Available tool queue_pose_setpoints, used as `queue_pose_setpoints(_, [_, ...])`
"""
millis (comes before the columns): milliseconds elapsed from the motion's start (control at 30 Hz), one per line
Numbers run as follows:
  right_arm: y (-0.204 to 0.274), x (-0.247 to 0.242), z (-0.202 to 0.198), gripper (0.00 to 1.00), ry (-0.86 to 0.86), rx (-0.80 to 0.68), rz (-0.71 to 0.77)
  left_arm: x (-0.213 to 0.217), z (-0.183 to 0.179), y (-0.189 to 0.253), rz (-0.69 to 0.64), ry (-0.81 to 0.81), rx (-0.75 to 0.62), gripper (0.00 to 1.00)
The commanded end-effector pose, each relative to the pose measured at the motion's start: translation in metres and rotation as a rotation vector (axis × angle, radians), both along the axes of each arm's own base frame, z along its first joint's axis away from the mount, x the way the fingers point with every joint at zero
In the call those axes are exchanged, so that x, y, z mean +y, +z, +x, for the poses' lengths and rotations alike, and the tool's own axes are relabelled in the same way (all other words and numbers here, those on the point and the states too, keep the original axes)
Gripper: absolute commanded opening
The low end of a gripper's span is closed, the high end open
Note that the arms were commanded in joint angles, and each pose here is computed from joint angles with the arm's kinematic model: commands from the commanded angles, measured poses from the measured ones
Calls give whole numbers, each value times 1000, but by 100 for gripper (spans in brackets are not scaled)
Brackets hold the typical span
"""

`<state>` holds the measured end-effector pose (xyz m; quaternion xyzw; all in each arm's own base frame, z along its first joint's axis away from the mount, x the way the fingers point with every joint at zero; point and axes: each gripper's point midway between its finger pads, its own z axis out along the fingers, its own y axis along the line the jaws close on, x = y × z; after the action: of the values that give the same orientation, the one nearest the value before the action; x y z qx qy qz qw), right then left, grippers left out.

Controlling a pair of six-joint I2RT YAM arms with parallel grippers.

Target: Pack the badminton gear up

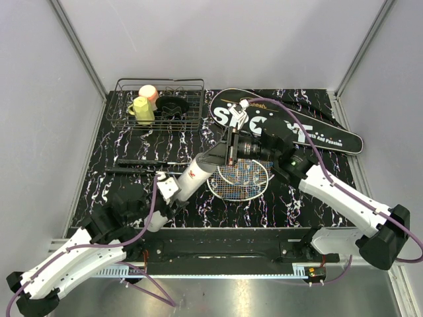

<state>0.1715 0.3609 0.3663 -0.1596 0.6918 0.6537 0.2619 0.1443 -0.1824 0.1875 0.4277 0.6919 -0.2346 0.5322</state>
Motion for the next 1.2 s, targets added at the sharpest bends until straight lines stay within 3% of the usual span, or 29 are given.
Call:
queue_pose_setpoints(0, [-56, -1, -2, 41, 9, 65, -247, -22, 7, 121, -322, -55, -300, 4])
queue_pose_setpoints(167, [-50, 0, 12, 43, -28, 30, -272, -21, 10, 121, -324, -38, -304, 4])
queue_pose_setpoints(433, [-82, 11, 2, 43, 1, 130, -250, -18, 21, 115, -298, 17, -299, 4])
queue_pose_setpoints(667, [-34, -24, 26, 55, -174, -29, -254, -8, 40, 113, -290, 139, -288, 5])
queue_pose_setpoints(733, [-26, -44, 36, 62, -262, -28, -265, -7, 47, 116, -302, 191, -246, 6])
queue_pose_setpoints(833, [-12, -95, 64, 79, -549, -82, -307, -8, 58, 116, -289, 261, -158, 5])
queue_pose_setpoints(933, [1, -149, 63, 92, -748, -179, -359, -9, 67, 110, -244, 326, -71, 6])
queue_pose_setpoints(1033, [-14, -170, 51, 94, -778, -208, -416, -17, 70, 106, -266, 374, 56, 6])
queue_pose_setpoints(1167, [-59, -158, 35, 94, -648, -206, -437, -27, 69, 106, -386, 401, 169, 8])
